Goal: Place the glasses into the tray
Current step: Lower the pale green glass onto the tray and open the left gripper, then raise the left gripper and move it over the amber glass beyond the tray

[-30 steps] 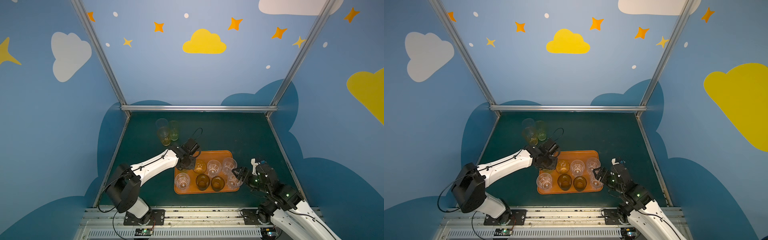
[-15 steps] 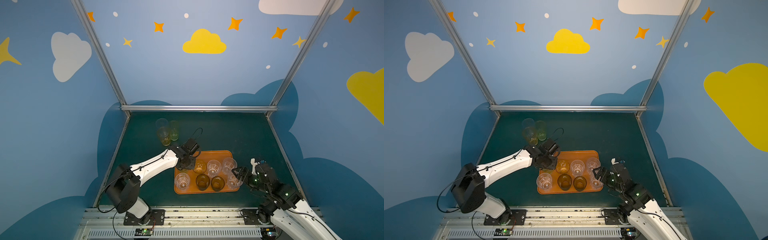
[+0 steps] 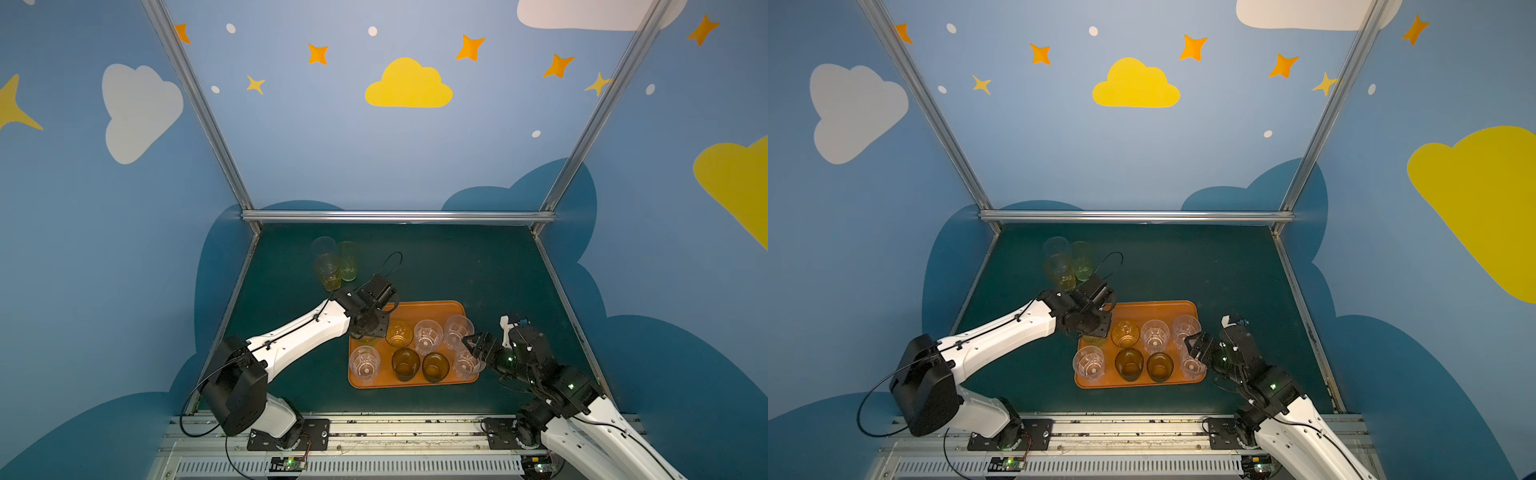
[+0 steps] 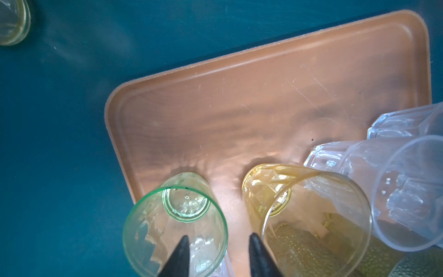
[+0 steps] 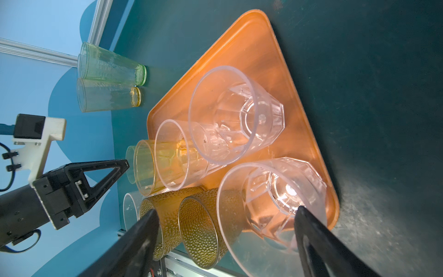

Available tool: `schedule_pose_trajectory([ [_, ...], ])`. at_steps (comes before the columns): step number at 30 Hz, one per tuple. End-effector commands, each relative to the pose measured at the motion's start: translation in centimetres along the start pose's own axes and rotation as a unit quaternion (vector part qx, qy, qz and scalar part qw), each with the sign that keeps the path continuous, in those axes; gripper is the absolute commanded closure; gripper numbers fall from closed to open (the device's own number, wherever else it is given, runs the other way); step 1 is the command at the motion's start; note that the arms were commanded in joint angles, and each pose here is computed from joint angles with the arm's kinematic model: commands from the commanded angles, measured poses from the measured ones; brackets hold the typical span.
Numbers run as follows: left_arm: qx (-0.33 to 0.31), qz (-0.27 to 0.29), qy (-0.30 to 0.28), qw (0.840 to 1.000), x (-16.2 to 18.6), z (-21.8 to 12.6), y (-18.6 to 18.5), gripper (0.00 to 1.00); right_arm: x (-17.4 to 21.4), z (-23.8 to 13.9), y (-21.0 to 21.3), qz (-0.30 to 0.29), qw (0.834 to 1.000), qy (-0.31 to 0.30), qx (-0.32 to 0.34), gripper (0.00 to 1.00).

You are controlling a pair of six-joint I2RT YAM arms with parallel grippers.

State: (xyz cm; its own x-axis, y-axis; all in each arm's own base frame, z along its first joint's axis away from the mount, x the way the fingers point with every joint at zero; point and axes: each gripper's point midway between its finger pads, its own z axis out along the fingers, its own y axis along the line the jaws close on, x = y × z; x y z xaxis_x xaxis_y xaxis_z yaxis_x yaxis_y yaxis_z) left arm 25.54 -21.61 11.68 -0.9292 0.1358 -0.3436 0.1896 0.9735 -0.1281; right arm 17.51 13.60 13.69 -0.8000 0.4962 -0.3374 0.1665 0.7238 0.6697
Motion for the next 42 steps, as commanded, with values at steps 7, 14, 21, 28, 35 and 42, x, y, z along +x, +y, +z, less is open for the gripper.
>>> schedule_pose_trajectory([
  [7,-0.008,0.0,-0.026,1.0,-0.8,-2.3,0.5,0.47,-0.7,-0.3,0.8,0.001,1.0,-0.011,-0.012,0.13],
  [14,-0.019,0.008,-0.04,0.999,-1.0,-3.2,1.1,0.26,-0.9,-0.5,1.2,0.0,1.0,-0.015,-0.017,0.13],
  [21,-0.015,0.013,-0.064,0.998,-1.6,-4.6,1.2,0.13,-1.0,-0.8,1.5,-0.004,1.0,-0.019,-0.024,0.13],
  [28,-0.028,0.01,-0.088,0.996,-2.2,-5.7,1.9,0.08,-1.1,-1.1,1.8,-0.008,0.999,-0.019,-0.031,0.13],
  [35,-0.043,0.006,-0.116,0.992,-3.2,-6.6,2.6,0.0,-1.5,-1.8,2.7,-0.021,0.999,-0.025,-0.043,0.12],
  [42,-0.079,-0.038,-0.148,0.985,-5.9,-6.7,5.5,0.0,-2.0,-3.7,3.7,-0.048,0.997,-0.036,-0.056,0.12],
])
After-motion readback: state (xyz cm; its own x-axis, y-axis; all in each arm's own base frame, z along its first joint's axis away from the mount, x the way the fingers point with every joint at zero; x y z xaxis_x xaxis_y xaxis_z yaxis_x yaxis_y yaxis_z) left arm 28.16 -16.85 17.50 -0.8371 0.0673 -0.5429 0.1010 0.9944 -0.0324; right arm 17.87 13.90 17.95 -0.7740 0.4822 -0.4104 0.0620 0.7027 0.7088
